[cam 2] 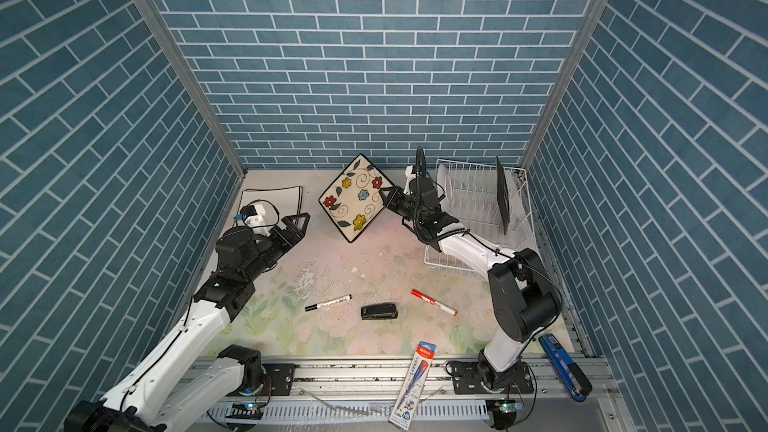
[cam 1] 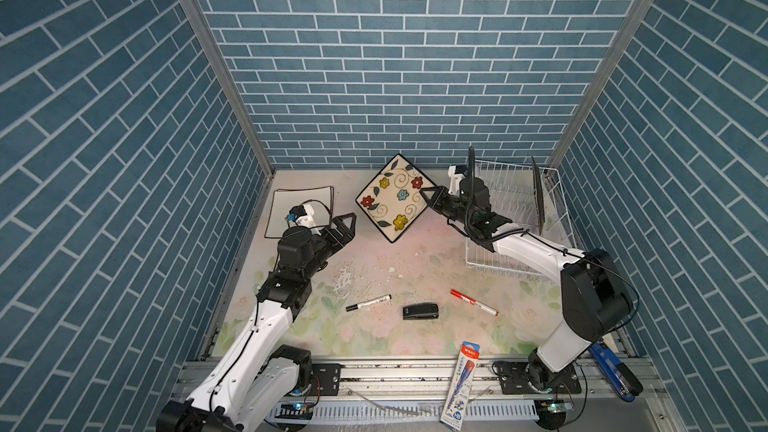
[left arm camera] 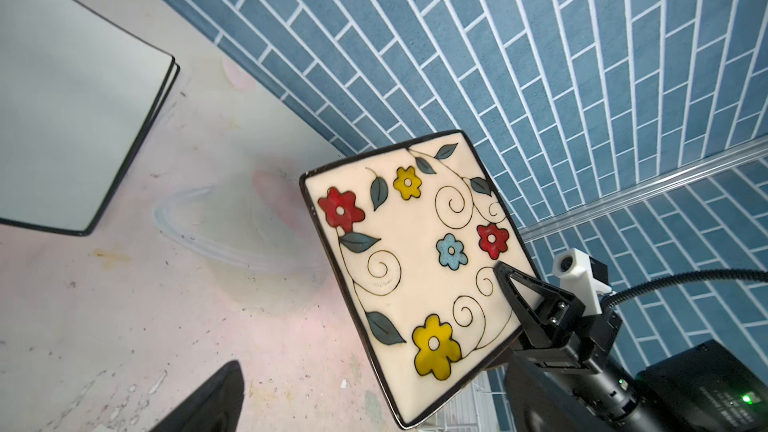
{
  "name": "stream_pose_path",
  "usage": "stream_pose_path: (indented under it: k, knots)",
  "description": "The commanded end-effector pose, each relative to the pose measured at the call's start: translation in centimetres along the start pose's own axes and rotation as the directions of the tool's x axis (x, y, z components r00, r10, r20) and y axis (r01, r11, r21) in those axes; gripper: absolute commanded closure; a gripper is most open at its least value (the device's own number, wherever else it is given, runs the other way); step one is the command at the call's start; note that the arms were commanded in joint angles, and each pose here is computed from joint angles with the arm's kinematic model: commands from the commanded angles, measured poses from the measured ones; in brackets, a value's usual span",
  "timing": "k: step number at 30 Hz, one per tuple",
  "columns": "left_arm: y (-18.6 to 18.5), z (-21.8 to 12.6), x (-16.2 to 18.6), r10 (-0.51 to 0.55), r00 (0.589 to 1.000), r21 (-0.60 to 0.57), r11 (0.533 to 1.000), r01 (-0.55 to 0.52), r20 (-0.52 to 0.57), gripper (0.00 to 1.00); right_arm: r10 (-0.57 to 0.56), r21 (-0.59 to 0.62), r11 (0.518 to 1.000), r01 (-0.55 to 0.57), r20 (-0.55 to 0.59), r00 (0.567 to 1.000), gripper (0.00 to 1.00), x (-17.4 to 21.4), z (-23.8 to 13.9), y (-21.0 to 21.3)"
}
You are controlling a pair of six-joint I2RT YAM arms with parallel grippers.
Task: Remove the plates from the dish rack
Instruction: 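Carry the plate toward the left gripper while the left gripper reaches to meet it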
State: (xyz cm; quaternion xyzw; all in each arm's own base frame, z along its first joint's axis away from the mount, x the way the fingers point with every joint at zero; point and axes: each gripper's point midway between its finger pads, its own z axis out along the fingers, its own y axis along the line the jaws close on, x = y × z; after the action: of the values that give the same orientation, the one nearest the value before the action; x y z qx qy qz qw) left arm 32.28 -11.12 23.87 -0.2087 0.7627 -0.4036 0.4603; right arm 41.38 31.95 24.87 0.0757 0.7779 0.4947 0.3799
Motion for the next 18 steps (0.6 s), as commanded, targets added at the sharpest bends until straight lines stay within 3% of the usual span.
stream_pose_path:
  k: [1,7,13,18]
  knots:
    - [-1.4,0.3,0.6,-0.126,0.990,0.116,0.984,0.134,-0.070,0.00,0.090,-0.333,0.942,-0.041,0.133,0.987,1.00,-4.1,-2.7,8.1]
    - [-1.5,0.5,0.7,-0.145,0.986,0.132,0.979,0.155,-0.080,0.00,0.173,-0.401,0.908,-0.120,0.098,0.980,1.00,-3.6,-3.3,8.4]
    - [-1.6,0.7,0.8,-0.141,0.986,0.145,0.978,0.153,-0.089,0.00,0.247,-0.509,0.837,-0.201,0.022,0.969,1.00,-3.2,-4.2,10.0]
    - [-2.3,0.9,0.6,-0.164,0.982,0.177,0.968,0.179,-0.099,0.00,0.274,-0.514,0.822,-0.244,-0.019,0.962,1.00,-2.6,-4.3,9.8]
